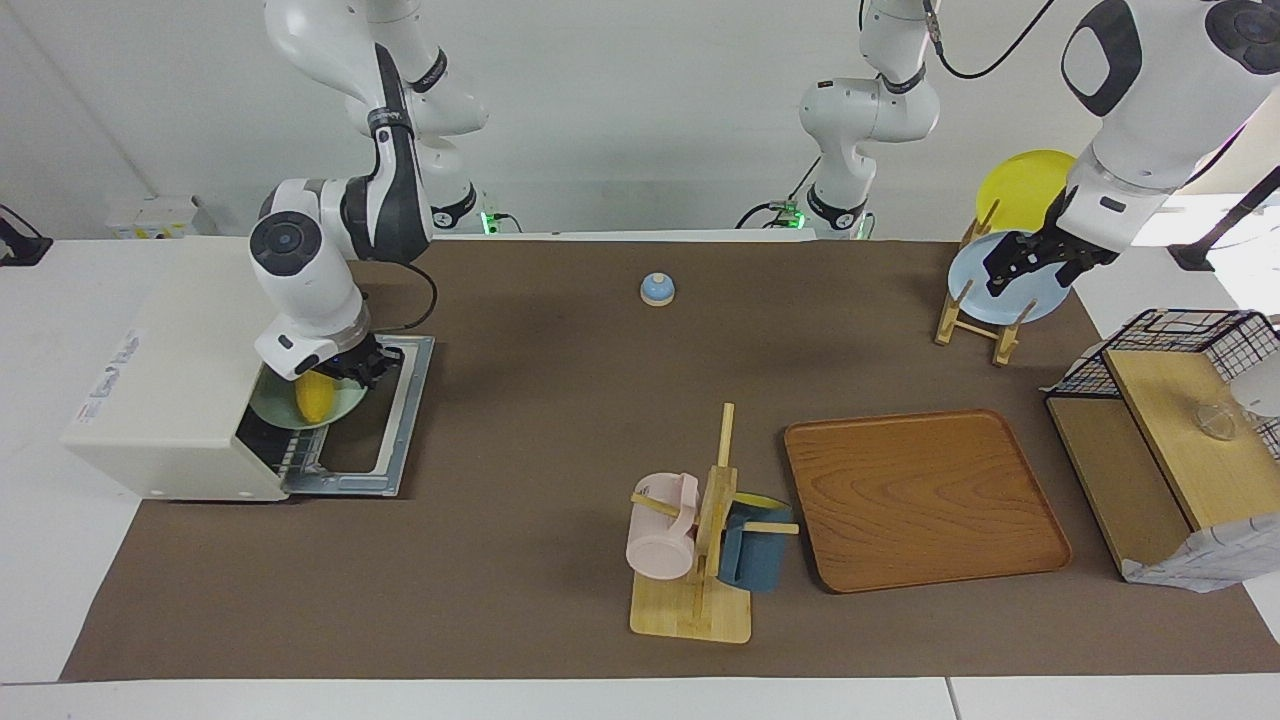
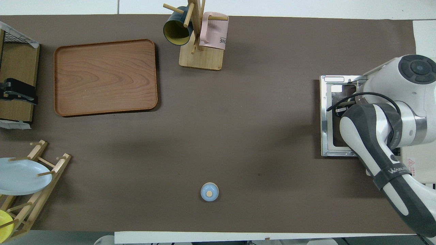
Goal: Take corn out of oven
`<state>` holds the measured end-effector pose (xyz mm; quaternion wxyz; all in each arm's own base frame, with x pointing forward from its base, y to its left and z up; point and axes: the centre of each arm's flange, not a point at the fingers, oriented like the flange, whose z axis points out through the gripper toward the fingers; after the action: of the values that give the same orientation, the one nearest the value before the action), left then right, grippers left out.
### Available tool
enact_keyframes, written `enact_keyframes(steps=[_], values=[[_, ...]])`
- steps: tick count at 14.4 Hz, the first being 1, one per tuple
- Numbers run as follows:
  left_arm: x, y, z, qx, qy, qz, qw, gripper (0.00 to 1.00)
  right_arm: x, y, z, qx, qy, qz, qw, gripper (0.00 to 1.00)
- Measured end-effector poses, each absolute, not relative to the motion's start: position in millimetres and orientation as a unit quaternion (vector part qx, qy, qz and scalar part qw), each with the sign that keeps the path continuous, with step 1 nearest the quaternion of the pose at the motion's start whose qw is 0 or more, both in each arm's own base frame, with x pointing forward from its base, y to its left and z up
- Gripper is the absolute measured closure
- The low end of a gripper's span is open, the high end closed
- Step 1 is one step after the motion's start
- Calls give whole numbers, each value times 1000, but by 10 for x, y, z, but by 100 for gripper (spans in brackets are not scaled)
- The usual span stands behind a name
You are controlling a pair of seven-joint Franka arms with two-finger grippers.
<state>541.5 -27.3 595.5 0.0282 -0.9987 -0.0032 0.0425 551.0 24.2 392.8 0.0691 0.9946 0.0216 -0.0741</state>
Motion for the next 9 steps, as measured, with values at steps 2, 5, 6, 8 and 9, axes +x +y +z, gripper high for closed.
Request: enact_keyframes(steps=[2, 5, 6, 8, 9], values=[[5415, -273, 5955, -999, -3, 43, 28, 0, 5595, 957, 4227, 993, -1, -76, 86, 97], [5414, -273, 5955, -999, -3, 43, 28, 0, 5632, 2489, 4482, 992, -58, -71, 83, 97], [5412, -274, 5953, -999, -3, 44, 28, 0, 5638, 3048, 4462, 992, -79, -68, 69, 97], [5406, -290, 5950, -999, -5, 46, 29, 0, 5636, 4071, 4180, 992, -112, -44, 43, 97], [5404, -295, 5949, -998, -6, 47, 29, 0, 5622, 4468, 3971, 991, -131, -29, 25, 97]])
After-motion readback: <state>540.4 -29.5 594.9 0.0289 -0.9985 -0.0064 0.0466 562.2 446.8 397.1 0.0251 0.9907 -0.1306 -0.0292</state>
